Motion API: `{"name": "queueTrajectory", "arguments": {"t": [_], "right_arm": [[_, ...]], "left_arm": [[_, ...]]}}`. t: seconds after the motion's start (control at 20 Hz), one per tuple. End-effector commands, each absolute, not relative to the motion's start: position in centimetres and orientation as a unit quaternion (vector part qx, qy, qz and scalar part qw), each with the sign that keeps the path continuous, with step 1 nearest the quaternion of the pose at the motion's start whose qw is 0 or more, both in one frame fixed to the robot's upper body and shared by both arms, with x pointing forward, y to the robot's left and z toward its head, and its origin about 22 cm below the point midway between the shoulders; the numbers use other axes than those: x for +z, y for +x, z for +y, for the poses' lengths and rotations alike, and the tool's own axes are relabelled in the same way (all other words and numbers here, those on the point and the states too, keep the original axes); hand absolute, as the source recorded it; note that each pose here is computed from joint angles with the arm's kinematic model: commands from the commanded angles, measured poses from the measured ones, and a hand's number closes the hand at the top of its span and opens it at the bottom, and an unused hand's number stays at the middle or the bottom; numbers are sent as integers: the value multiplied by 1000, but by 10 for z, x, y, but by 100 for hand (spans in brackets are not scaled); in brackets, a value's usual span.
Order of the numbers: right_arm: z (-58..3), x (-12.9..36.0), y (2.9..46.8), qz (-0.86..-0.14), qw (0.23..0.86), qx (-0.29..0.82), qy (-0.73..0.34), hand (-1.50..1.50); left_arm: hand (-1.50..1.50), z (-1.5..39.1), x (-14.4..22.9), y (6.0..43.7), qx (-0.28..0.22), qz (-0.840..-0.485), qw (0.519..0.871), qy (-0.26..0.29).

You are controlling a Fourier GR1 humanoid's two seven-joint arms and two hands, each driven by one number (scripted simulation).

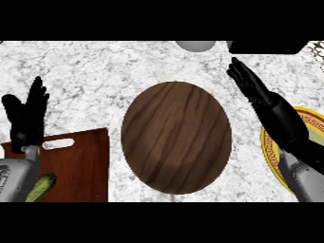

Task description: Pick the can from the plate and place it in the bowl

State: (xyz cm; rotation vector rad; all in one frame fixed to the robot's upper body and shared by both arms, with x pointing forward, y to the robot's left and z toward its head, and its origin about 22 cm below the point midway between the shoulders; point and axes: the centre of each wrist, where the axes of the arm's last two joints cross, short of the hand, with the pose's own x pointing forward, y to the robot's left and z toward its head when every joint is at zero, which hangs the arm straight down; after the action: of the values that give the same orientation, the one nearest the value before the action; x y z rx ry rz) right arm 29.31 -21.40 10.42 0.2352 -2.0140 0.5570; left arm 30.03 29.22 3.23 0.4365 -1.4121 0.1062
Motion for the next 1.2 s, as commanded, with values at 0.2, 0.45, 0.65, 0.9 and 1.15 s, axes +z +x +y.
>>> {"name": "queueTrajectory", "arguments": {"t": [0.2, 0.45, 0.65, 0.9, 1.15], "right_arm": [[-335, 85, 282, -732, 656, 150, 101, -150], [-438, 72, 258, -643, 734, 127, -177, -150], [-479, 93, 276, -691, 681, 139, -200, -150], [-510, 155, 285, -631, 682, 269, -252, -150], [-498, 176, 291, -443, 733, 455, -241, -150]], "left_arm": [[0, 283, 66, 296, 41, -741, 667, 69], [0, 268, 69, 288, 35, -753, 657, -18], [0, 279, 42, 271, 29, -749, 660, -51], [0, 282, 58, 278, 22, -748, 661, -47], [0, 270, 69, 286, 11, -756, 651, -66]]}}
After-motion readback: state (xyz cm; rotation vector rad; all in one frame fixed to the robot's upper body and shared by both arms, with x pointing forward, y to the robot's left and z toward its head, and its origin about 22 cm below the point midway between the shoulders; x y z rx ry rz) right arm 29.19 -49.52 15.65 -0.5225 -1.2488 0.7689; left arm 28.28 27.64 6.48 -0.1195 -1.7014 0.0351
